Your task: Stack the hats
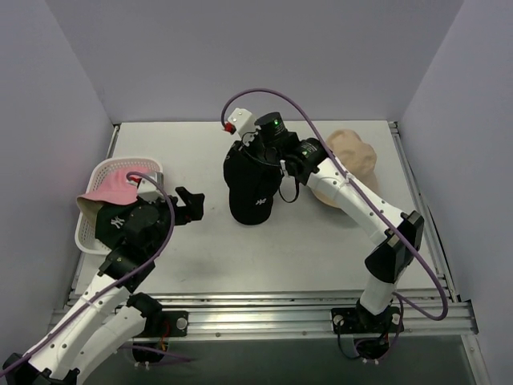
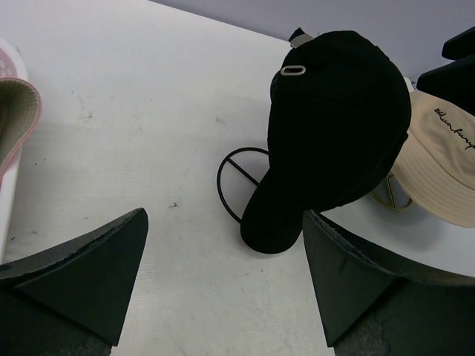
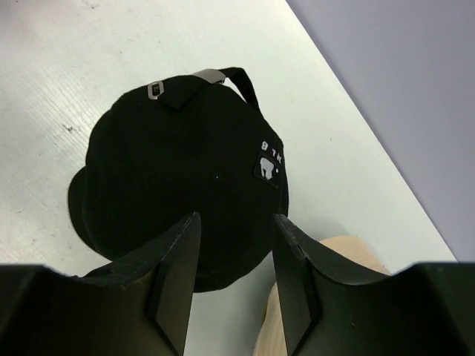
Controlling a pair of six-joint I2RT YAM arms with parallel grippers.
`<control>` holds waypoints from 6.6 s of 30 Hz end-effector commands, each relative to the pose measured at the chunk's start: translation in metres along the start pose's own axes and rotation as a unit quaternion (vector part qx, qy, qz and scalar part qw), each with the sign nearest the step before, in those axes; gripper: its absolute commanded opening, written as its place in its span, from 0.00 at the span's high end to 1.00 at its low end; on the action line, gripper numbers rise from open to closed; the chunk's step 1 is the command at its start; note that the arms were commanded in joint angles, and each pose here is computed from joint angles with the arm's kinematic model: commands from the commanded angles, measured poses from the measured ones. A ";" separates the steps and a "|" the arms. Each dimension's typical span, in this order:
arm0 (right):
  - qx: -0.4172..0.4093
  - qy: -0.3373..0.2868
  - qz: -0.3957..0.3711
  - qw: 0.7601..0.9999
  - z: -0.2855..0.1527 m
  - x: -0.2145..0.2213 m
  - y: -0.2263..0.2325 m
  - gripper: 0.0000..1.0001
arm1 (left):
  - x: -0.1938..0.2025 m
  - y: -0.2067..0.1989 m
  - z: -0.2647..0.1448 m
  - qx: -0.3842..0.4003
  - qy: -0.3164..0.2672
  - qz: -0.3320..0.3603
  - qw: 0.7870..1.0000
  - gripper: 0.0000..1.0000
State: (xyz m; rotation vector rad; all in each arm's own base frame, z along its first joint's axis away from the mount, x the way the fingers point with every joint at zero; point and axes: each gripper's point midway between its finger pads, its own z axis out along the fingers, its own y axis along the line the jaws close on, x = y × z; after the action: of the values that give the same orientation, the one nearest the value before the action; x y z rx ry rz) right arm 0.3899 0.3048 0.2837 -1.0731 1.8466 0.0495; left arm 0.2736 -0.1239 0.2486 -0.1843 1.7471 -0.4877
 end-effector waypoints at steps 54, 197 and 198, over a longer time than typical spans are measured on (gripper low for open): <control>0.073 -0.146 0.452 0.877 -0.037 0.066 0.048 0.52 | 0.018 -0.083 0.211 0.193 0.201 -0.073 0.958 0.98; 0.099 -0.105 0.406 0.902 -0.087 0.120 0.043 0.49 | 0.023 -0.024 0.142 0.007 0.175 -0.073 0.982 0.47; 0.099 -0.105 0.406 0.902 -0.088 0.120 0.043 0.49 | 0.014 -0.027 0.138 0.010 0.165 -0.073 0.983 0.46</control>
State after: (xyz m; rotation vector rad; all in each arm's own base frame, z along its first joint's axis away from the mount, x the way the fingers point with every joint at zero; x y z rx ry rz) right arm 0.2800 0.2177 0.2187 -0.0971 1.9431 0.4647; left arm 0.4003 -0.1909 0.1832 -0.2309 2.1626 -0.6732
